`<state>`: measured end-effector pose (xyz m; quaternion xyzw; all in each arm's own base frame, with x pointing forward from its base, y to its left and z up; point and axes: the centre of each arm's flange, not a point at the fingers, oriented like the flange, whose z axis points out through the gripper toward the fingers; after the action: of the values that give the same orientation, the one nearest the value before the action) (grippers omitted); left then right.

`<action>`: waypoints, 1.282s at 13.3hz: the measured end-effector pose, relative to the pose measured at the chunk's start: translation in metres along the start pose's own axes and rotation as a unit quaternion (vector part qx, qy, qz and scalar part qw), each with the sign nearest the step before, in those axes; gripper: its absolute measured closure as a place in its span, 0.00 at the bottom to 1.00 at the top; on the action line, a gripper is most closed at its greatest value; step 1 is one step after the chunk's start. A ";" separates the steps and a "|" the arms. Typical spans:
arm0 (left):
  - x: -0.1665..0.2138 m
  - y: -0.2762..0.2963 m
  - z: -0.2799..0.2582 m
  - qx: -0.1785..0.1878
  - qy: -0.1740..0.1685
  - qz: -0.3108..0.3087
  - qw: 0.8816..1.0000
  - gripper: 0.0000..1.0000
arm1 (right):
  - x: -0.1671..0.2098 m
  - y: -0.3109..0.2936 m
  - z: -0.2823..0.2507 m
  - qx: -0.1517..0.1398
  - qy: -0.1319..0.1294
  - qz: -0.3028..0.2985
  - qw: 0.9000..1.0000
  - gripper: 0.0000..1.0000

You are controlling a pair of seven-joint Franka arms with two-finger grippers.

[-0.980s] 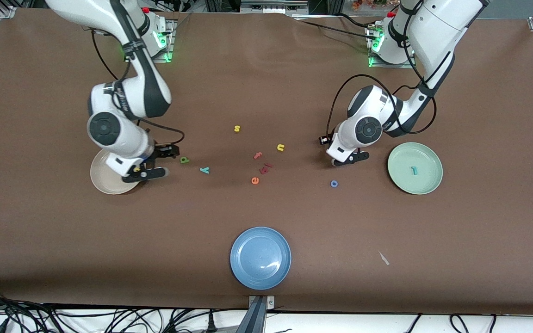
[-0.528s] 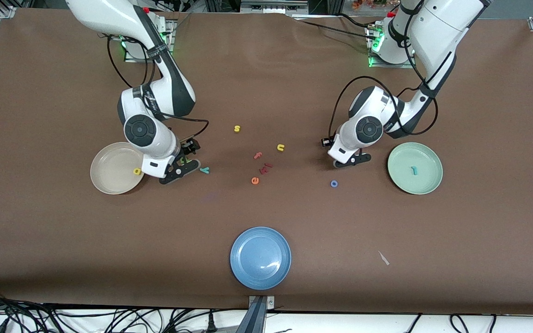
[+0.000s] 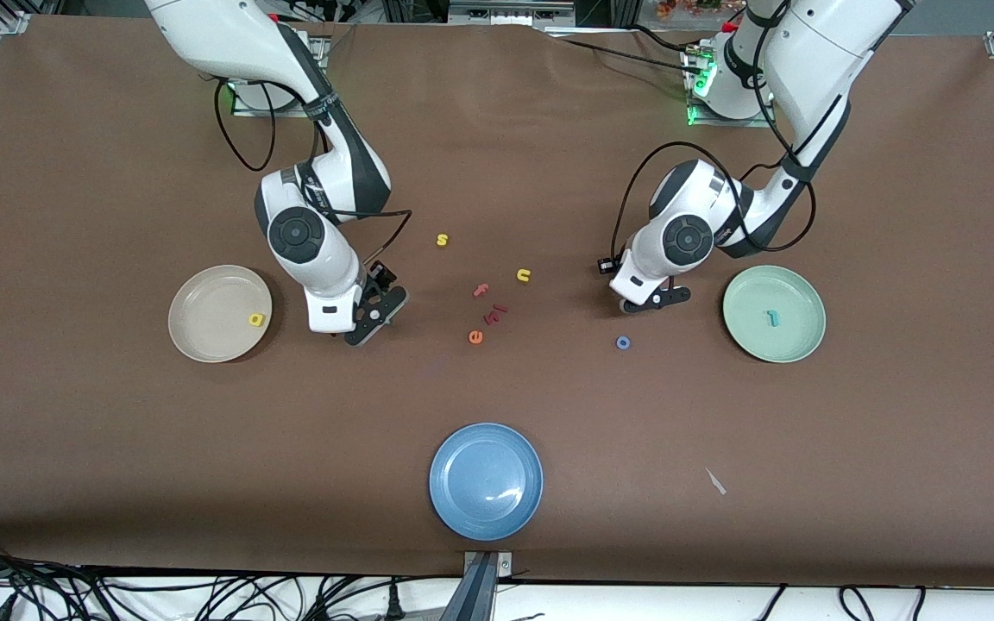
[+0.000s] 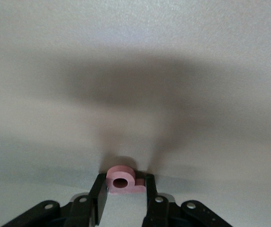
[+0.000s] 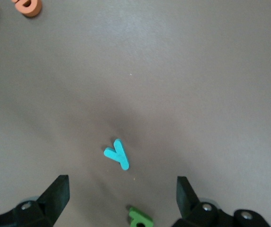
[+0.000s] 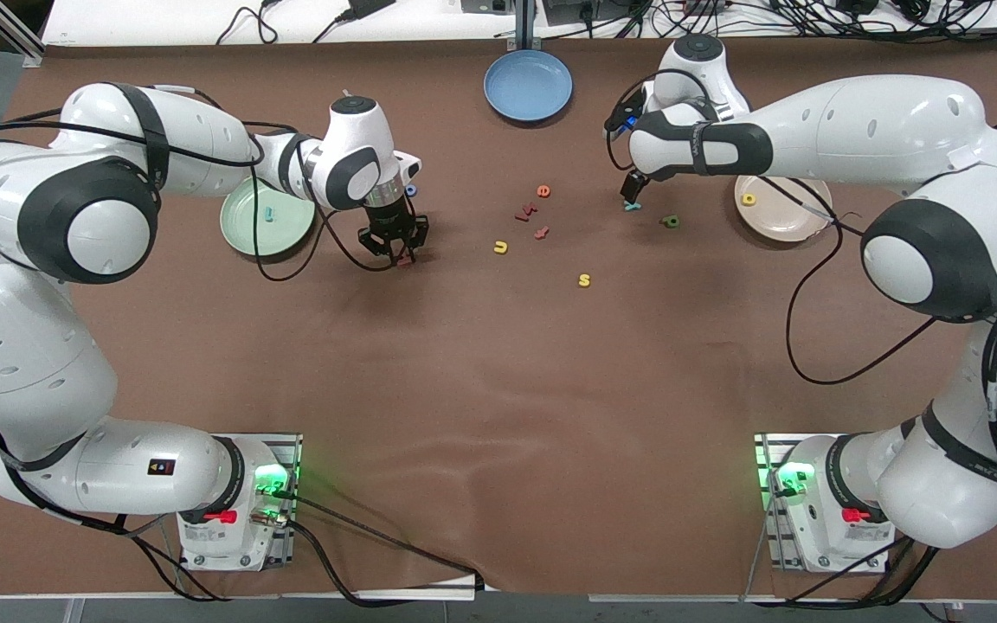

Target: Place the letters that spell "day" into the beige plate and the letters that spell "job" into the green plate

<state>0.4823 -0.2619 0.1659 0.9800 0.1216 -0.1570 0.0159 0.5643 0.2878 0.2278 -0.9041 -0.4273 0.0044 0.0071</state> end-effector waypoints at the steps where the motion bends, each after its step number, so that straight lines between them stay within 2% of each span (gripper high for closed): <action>1: 0.003 -0.001 -0.002 0.000 0.003 0.000 1.000 0.65 | 0.000 0.000 0.004 -0.001 0.000 -0.023 1.000 0.00; 3: 0.019 -0.011 -0.026 0.007 0.003 -0.002 1.000 0.65 | 0.000 0.001 0.010 -0.002 0.000 -0.076 0.997 0.00; 5: 0.045 -0.036 -0.082 0.029 -0.028 0.012 0.999 0.65 | 0.000 0.004 0.015 -0.007 0.004 -0.119 0.993 0.00; 7: 0.077 -0.084 -0.138 0.028 -0.042 0.025 0.998 0.65 | -0.001 0.004 0.022 -0.008 0.002 -0.137 0.991 0.01; 8: 0.093 -0.117 -0.152 0.029 -0.038 0.036 0.998 0.65 | -0.002 0.002 0.027 -0.009 0.002 -0.141 0.990 0.05; 10: 0.121 -0.182 -0.147 0.055 -0.034 0.051 0.997 0.65 | -0.005 -0.002 0.037 -0.009 0.000 -0.148 0.989 0.07; 12: 0.142 -0.213 -0.120 0.058 -0.033 0.054 0.996 0.65 | -0.007 -0.005 0.045 -0.008 -0.002 -0.152 0.988 0.08; 14: 0.150 -0.211 -0.095 0.048 -0.038 0.058 0.996 0.65 | -0.006 -0.008 0.046 -0.008 -0.003 -0.156 0.988 0.28; 15: 0.150 -0.208 -0.090 0.046 -0.040 0.061 0.996 0.65 | -0.006 -0.010 0.046 -0.008 -0.003 -0.157 0.987 0.28; 16: 0.150 -0.204 -0.091 0.045 -0.038 0.063 0.996 0.65 | -0.005 -0.011 0.046 -0.007 -0.004 -0.158 0.987 0.35; 17: 0.151 -0.200 -0.097 0.043 -0.032 0.064 0.997 0.59 | -0.005 -0.011 0.047 -0.007 -0.004 -0.158 0.987 0.39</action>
<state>0.6027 -0.0256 0.2125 0.9801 0.0511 -0.1916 -0.0120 0.5518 0.2909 0.1814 -0.8251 -0.5649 0.0034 -0.0006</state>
